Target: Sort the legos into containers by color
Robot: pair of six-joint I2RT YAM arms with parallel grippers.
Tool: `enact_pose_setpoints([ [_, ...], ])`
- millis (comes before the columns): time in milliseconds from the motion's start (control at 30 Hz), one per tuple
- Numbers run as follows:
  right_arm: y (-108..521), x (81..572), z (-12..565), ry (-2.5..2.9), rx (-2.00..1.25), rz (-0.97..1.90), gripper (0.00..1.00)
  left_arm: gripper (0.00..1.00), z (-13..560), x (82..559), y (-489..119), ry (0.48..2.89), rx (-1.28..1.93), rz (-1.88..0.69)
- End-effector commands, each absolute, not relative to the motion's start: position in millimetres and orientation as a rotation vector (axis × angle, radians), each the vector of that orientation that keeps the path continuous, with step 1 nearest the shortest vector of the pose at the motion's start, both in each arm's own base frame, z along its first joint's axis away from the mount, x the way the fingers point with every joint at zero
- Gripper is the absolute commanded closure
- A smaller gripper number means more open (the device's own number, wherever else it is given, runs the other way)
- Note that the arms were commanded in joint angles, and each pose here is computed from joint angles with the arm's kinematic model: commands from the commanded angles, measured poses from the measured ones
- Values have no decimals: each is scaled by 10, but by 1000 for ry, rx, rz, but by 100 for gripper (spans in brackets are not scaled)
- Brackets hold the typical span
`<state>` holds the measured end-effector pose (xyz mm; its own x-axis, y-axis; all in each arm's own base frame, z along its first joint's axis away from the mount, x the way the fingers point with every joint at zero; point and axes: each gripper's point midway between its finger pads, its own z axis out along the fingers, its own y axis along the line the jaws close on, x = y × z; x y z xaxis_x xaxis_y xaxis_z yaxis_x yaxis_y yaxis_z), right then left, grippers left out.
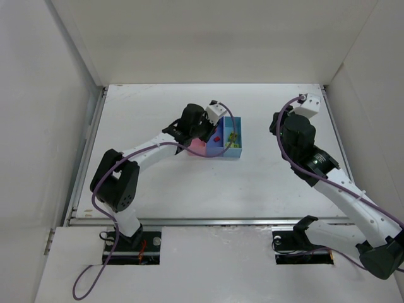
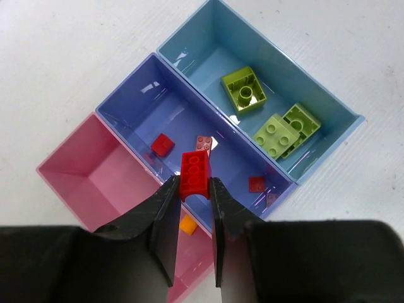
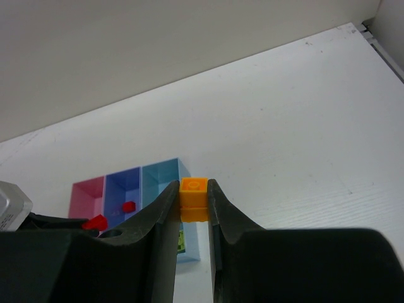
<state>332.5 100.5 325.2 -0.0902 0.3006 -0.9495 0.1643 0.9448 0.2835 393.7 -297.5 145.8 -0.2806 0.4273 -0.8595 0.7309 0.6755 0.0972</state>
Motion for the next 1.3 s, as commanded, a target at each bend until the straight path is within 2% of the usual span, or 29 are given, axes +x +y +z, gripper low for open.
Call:
enact_pose_setpoints([
  [0, 952, 3330, 3341, 1643, 376, 108, 100, 82, 1538, 3957, -3004, 1867, 913, -390],
  [100, 952, 3330, 3341, 1643, 376, 108, 100, 80, 1539, 3946, -3017, 1865, 918, -399],
  [267, 952, 3330, 3341, 1643, 376, 108, 100, 69, 1539, 3946, -3017, 1865, 918, -399],
  [333, 952, 3330, 3341, 1643, 376, 108, 100, 59, 1539, 3946, -3017, 1865, 918, -399],
  [433, 948, 3324, 3323, 1650, 373, 103, 100, 50, 1521, 3935, -3009, 1874, 921, -398],
  [667, 1023, 3326, 3355, 1657, 338, 138, 100, 48, 1674, 3967, -3047, 1857, 931, -403],
  [767, 1175, 3357, 3510, 1653, 280, 239, 100, 48, 1841, 3943, -3134, 1825, 979, -445],
  [900, 1410, 3412, 3817, 1615, 181, 425, 100, 47, 2348, 3833, -3345, 1730, 1050, -581],
  [967, 1577, 3511, 3773, 1646, 66, 493, 100, 45, 2624, 3734, -3459, 1657, 1110, -662],
  [1033, 1639, 3570, 3690, 1707, -2, 553, 100, 42, 2768, 3676, -3483, 1619, 1135, -686],
  [1133, 1342, 3707, 3117, 1915, 117, 464, 100, 42, 2788, 3673, -3433, 1633, 1137, -659],
  [1267, 972, 3702, 2356, 2147, 242, 403, 100, 42, 2506, 3661, -3309, 1718, 1136, -605],
])
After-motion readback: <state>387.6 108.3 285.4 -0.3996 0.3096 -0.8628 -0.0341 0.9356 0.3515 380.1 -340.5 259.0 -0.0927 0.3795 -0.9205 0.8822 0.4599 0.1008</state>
